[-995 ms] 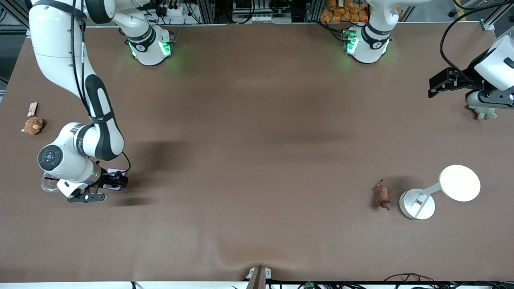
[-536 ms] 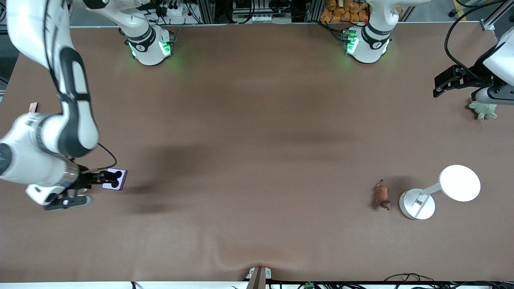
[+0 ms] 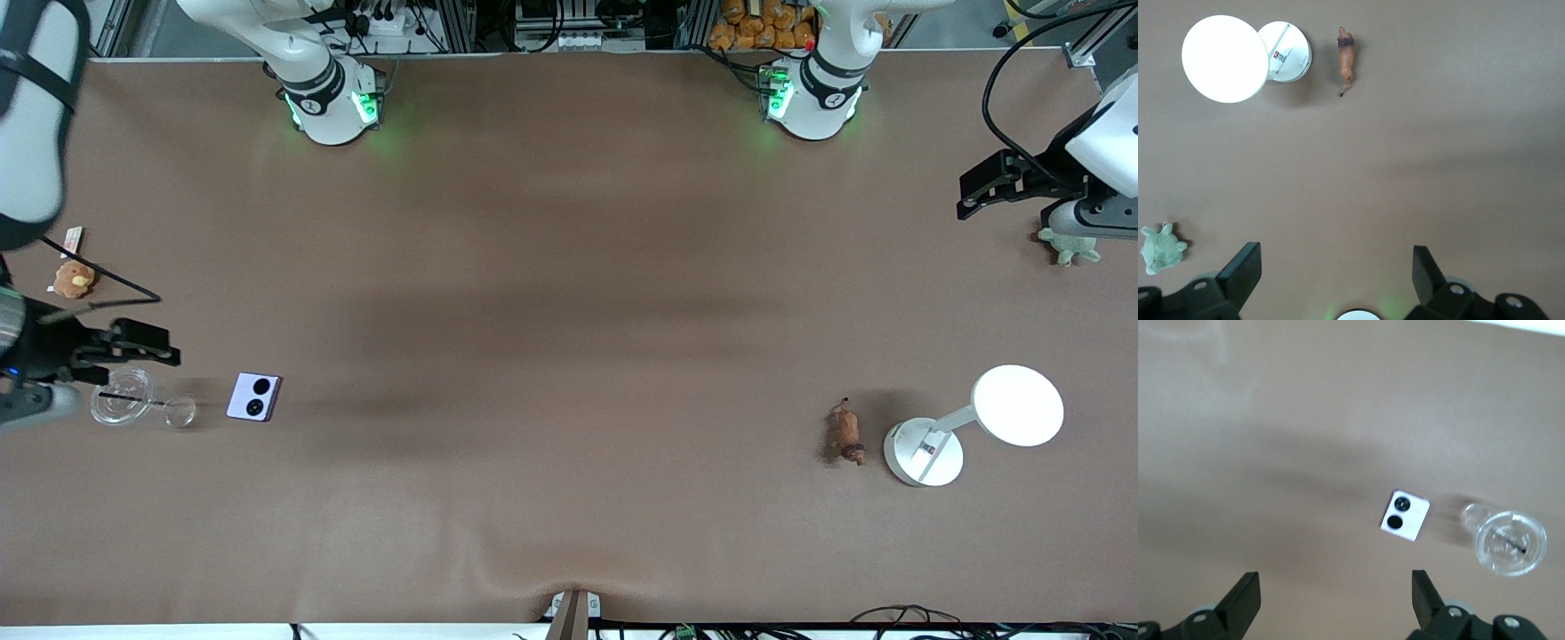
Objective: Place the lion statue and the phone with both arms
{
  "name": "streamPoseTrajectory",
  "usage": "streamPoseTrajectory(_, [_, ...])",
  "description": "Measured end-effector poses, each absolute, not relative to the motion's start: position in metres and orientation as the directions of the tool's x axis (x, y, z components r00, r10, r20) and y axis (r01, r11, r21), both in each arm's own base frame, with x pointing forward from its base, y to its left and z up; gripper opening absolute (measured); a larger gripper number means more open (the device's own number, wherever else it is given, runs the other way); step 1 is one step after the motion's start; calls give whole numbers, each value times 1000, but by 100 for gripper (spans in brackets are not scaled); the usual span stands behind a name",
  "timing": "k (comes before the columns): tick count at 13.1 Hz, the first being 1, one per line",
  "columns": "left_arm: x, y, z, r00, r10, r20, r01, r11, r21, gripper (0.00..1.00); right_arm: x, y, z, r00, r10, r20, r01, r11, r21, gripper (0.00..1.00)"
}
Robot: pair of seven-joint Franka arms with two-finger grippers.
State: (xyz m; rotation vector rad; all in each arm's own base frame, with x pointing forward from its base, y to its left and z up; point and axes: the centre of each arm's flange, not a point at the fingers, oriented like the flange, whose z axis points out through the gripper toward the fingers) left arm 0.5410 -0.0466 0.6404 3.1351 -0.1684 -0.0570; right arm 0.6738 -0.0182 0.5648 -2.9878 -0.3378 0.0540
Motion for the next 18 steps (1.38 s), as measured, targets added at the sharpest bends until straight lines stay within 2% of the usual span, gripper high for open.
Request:
streamPoseTrajectory(2, [541, -47, 640, 994, -107, -37, -107, -994, 3, 100, 656, -35, 588, 975, 216, -53, 207, -968, -145, 100])
streamPoseTrajectory(4, [541, -46, 640, 994, -107, -37, -107, -994, 4, 100, 630, -40, 621, 972, 218, -91, 209, -973, -103, 100])
streamPoseTrajectory(7, [542, -46, 639, 994, -107, -39, -107, -994, 4, 100, 590, -43, 670, 974, 212, -78, 205, -975, -84, 100])
streamPoseTrajectory(12, [542, -47, 638, 993, -108, -40, -107, -994, 4, 100, 544, -56, 663, 988, 51, -143, 36, -993, -110, 100])
streamPoseTrajectory(18, [542, -48, 638, 993, -109, -41, -109, -994, 4, 100, 515, -41, 659, 987, 27, -159, 19, -998, -54, 100])
